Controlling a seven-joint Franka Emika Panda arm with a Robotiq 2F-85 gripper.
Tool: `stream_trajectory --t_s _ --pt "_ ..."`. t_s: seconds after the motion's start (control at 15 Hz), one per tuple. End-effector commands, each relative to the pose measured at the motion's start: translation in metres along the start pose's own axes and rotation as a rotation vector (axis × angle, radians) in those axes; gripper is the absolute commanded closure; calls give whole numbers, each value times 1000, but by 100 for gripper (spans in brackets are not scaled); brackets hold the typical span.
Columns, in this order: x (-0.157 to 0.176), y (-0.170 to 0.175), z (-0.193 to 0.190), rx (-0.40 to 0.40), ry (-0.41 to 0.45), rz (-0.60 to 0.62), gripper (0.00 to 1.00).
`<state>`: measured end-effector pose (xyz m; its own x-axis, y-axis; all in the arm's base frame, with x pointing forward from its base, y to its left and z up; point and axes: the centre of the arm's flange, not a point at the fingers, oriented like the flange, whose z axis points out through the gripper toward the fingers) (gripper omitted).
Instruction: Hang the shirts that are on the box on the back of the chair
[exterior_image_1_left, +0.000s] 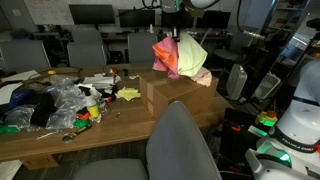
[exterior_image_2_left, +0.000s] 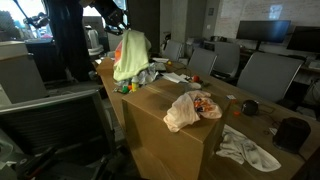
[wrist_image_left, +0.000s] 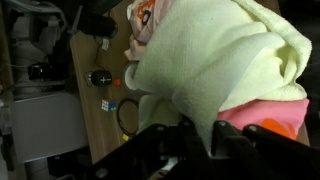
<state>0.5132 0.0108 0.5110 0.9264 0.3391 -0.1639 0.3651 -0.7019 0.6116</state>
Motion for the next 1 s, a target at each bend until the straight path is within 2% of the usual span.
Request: stream_trajectory --t_s 0.0,0.27,0.93 --pt "-27 -5 -21 15 34 -198 97" --pt "-34 -15 -34 32 68 -397 97" --pt "-36 -60 -67 123 184 -756 97"
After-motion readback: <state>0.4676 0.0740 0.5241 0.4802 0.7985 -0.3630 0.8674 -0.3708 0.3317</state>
